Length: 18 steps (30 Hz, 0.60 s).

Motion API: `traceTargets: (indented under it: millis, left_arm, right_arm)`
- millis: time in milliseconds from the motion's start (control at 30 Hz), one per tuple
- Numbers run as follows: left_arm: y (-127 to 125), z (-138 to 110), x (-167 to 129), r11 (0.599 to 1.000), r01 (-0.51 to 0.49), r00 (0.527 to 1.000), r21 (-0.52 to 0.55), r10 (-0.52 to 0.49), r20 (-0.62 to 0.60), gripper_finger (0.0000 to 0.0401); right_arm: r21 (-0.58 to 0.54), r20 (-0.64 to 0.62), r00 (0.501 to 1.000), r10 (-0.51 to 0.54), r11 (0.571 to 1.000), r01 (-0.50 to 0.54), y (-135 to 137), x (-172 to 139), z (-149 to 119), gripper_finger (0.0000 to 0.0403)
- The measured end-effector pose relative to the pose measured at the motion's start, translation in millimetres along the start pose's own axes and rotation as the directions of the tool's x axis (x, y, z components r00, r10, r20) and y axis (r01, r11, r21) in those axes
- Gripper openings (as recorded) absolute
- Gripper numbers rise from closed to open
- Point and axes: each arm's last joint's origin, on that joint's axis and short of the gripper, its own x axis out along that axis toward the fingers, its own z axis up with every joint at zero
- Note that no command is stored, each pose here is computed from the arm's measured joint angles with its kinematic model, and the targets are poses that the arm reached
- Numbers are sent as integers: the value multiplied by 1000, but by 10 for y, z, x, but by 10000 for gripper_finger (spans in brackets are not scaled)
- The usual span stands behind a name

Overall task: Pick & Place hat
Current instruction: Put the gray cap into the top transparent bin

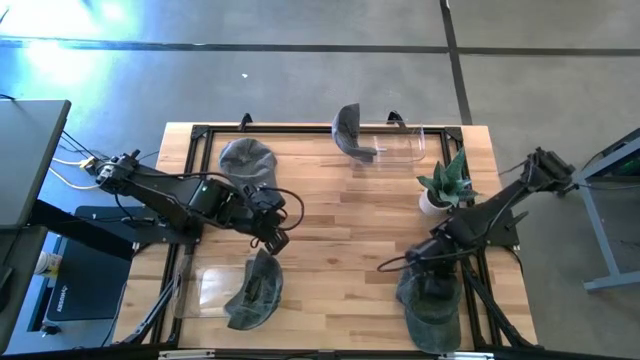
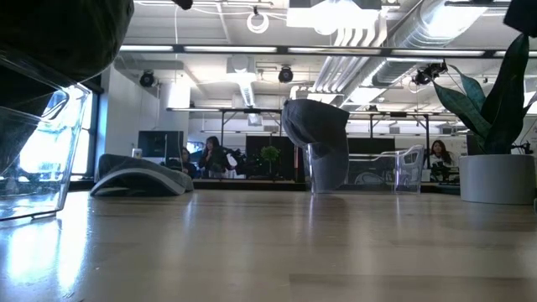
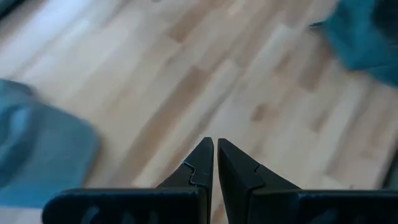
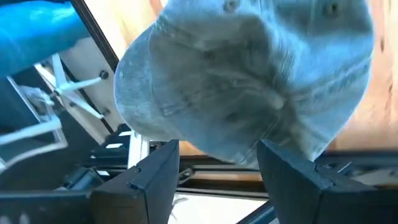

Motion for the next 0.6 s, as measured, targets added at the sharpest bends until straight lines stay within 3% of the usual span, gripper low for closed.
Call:
traceTargets:
  millis: [167,367,500,600]
  left_arm:
    - [225,37,47,982,-188,982,19,189,-18,18]
    - [751,221,141,898,-440,889,-32,430,-156,21]
    - [1068,409,217,870,-491,857,-43,474,-201,42]
    - [1290,543,277,896,-441,874,-56,414,-256,76]
  right_arm:
    - [66,23,998,60,996,-61,98,-3,-95,211]
    - [47,196,968,154,985,-166,177,-106,-39,211]
    - [-15,382,903,196,978,-207,167,-246,122,211]
    - [-72,530,821,211,976,-204,120,-388,294,211]
